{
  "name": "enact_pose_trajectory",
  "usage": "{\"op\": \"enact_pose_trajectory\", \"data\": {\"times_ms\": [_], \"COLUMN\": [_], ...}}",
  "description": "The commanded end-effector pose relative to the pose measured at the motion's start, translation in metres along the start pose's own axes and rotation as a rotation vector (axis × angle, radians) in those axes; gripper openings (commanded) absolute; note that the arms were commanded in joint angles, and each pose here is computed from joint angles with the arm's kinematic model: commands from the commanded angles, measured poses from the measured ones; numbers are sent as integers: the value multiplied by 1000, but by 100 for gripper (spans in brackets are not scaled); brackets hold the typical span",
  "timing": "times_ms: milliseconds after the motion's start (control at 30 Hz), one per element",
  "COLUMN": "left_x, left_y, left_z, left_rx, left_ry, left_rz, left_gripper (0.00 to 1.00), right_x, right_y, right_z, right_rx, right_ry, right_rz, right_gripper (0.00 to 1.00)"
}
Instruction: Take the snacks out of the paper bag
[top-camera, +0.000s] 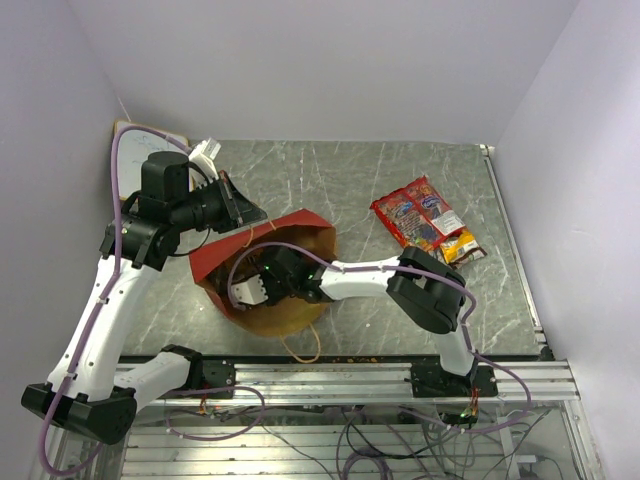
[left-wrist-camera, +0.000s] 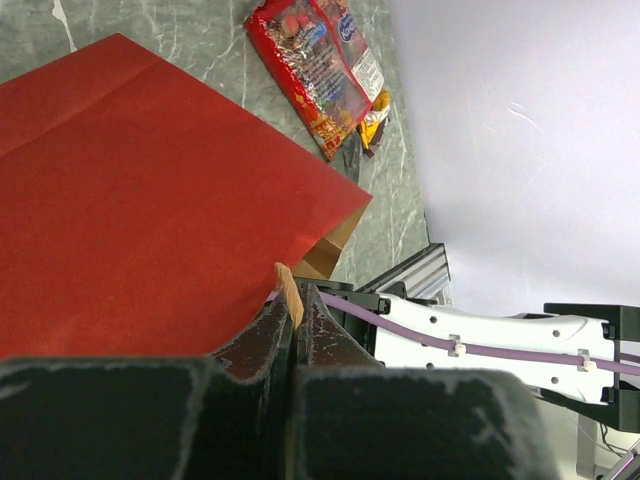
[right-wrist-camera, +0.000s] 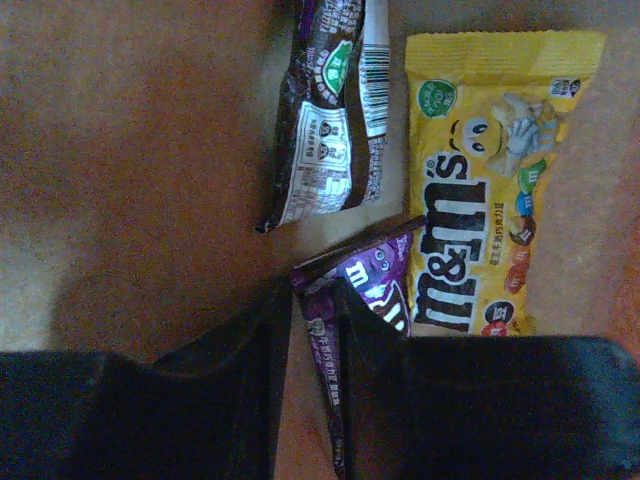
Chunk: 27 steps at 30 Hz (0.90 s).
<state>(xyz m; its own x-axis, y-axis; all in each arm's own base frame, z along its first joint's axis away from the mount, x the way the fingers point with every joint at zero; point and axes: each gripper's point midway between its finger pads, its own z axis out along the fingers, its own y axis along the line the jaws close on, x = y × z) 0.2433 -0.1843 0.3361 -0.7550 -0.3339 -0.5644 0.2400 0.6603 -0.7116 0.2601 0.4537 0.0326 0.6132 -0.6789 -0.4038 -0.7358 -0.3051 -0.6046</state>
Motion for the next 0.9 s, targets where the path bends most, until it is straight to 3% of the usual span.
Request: {"op": "enact_pose_trajectory", "data": {"times_ms": [0, 200, 333, 733, 767, 867], "left_x": [-5, -7, -9, -13, -13, -13], "left_y": [-10, -8, -7, -6, -6, -7], "left_z": [-9, -7, -5, 0, 0, 0], "left_rx": [23, 15, 10, 7, 8, 13], "left_ry": [-19, -27, -34, -42, -44, -44], "left_rz": [21, 23, 22, 7, 6, 4], "left_gripper": [7, 7, 7, 7, 7, 7], "right_x": [-8, -29, -42, -51, -48, -37], "right_y": [-6, -10, -12, -3, -2, -6], "right_z": [-8, -27, -46, -85, -82, -74], "right_rx": [25, 27, 31, 12, 9, 21], "right_ry": [-46, -110, -164, -222, -204, -141], "right_rz": [4, 38, 79, 157, 152, 128], "right_gripper": [20, 5, 0, 0, 1, 23]}}
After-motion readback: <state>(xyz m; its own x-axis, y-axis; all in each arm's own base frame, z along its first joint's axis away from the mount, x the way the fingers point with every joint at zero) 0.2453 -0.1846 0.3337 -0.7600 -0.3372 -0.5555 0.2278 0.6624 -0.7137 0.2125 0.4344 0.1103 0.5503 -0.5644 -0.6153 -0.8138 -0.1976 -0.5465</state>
